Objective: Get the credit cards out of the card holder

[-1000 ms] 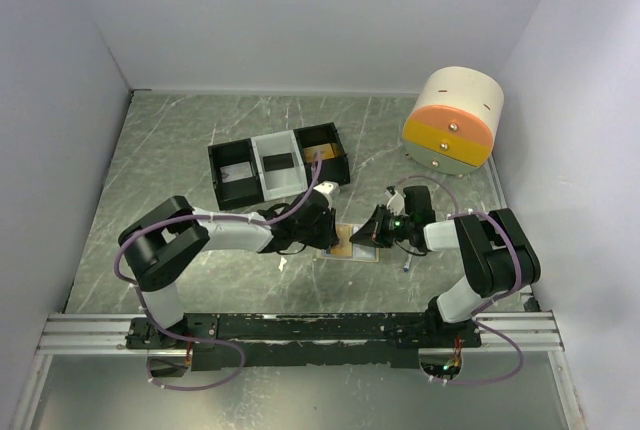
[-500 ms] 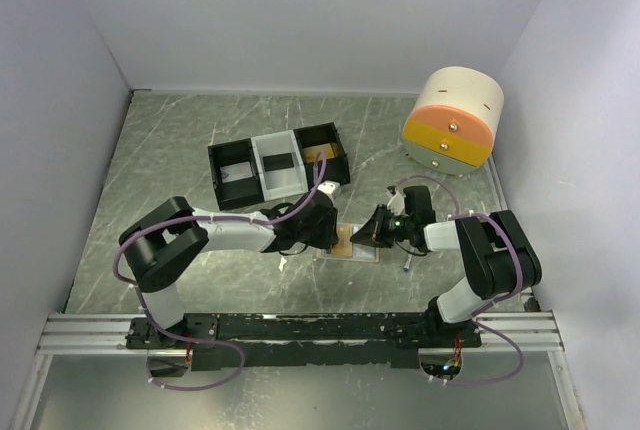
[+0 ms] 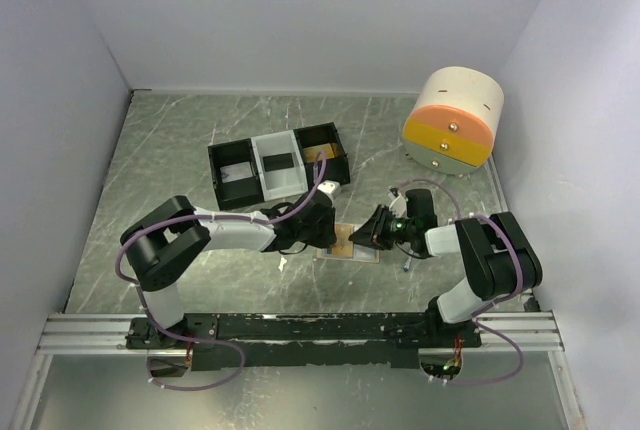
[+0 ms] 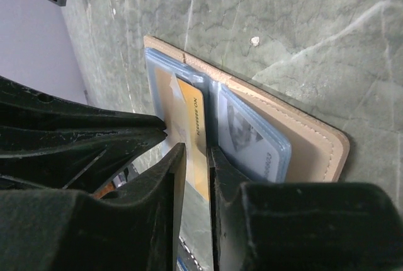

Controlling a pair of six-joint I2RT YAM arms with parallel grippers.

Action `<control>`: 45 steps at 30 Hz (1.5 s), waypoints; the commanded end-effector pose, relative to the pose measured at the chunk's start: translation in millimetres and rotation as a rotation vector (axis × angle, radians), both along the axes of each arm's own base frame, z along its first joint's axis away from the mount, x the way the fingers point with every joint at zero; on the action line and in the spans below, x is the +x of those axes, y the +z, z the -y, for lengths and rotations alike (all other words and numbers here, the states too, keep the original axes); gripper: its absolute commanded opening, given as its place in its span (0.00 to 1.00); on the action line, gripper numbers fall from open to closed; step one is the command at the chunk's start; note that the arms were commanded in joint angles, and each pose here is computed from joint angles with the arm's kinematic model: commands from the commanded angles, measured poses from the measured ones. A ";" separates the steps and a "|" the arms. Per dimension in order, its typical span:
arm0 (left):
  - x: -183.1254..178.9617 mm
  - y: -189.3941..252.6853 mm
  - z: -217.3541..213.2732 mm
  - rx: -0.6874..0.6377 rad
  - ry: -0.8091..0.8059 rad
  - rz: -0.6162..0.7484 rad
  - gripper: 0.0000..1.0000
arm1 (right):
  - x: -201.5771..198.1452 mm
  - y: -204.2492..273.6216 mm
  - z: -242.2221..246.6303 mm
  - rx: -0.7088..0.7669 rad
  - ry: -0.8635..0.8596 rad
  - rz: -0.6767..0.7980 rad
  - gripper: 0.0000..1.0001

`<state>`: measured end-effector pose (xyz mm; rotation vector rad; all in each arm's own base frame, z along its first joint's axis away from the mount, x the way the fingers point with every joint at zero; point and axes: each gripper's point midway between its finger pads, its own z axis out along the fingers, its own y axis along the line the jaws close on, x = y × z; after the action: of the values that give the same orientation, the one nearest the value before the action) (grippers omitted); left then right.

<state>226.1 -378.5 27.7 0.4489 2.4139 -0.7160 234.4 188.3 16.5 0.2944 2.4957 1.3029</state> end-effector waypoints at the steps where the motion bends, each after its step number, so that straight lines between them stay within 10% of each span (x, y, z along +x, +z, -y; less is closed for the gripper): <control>1: -26.1 -40.2 -23.8 0.117 -0.034 -0.094 0.22 | -4.4 6.2 -6.1 0.071 0.002 0.003 0.22; 7: -28.1 -40.8 -22.9 0.111 -0.038 -0.100 0.22 | -5.0 5.2 -10.4 0.080 0.039 0.007 0.21; 13: -26.4 -41.8 -27.0 0.137 -0.026 -0.095 0.22 | 3.2 5.4 -2.4 0.017 0.001 0.025 0.00; 45: -26.3 -43.2 -22.1 0.140 -0.038 -0.097 0.23 | 0.7 5.6 3.0 0.060 0.024 0.020 0.20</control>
<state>224.3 -384.6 26.7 0.4489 2.4155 -0.7402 235.8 178.9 23.4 0.2777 2.4589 1.3683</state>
